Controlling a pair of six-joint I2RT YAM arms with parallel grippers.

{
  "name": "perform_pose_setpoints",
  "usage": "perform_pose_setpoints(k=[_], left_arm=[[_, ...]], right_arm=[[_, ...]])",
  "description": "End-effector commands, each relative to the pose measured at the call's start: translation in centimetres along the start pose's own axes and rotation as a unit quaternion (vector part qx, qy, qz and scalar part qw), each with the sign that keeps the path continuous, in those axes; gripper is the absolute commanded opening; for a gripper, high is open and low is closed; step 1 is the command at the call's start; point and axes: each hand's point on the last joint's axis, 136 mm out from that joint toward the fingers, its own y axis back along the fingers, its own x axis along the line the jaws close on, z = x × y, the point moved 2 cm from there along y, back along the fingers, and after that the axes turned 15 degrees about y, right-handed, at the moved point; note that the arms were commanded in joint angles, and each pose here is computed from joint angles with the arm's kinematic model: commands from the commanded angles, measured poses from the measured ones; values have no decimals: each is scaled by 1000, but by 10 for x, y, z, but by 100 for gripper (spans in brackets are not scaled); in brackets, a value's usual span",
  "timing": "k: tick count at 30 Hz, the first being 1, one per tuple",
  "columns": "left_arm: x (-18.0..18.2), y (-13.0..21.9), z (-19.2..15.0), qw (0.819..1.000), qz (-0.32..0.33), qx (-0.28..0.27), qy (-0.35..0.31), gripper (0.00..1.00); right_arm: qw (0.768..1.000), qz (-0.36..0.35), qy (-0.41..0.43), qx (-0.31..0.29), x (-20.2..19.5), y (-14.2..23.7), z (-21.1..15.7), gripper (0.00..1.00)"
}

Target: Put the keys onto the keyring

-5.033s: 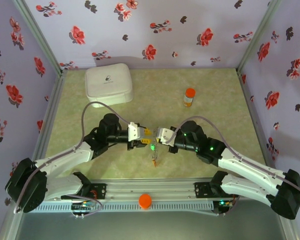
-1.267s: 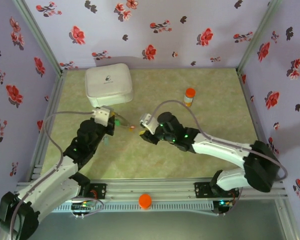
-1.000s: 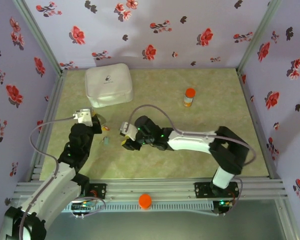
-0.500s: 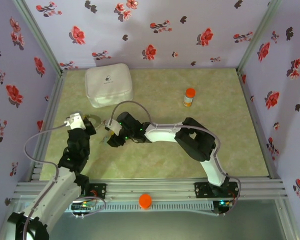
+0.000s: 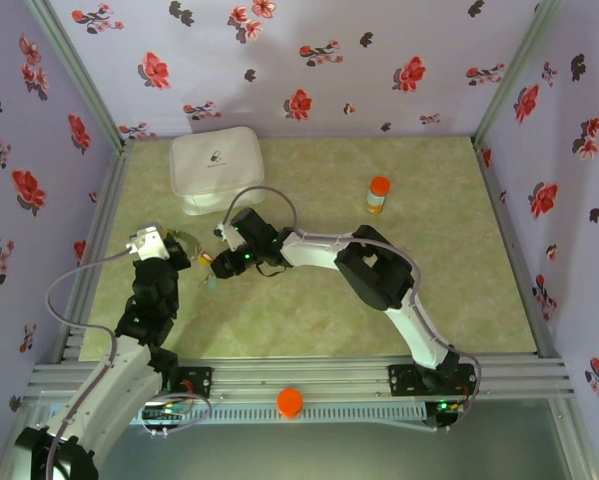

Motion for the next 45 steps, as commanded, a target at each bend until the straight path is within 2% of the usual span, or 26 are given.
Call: perform_pose_setpoints(k=[1,20,35,41,42,45], left_arm=[[-3,1,13,1000,-5,-20,9,0],[-7,0,13,1000,-15,-15,9,0],[-9,2,17,1000,-17,-16,4,0],[-10,3,14,1000,-23,-7,-5,0],[-17,4,26,999,-32,-17,2,0],[-32,2,25,998,-70,1,-6,0]], right_arm=[[999,10,-26,21,-1,-7,-5,42],[998,29,-21,50,0,-22,-11,28],[997,43,8,59,6,-19,-9,6],[997,37,29,66,11,-3,-8,0],[997,33,34,67,14,4,-10,0],[997,8,52,57,19,31,-14,0]])
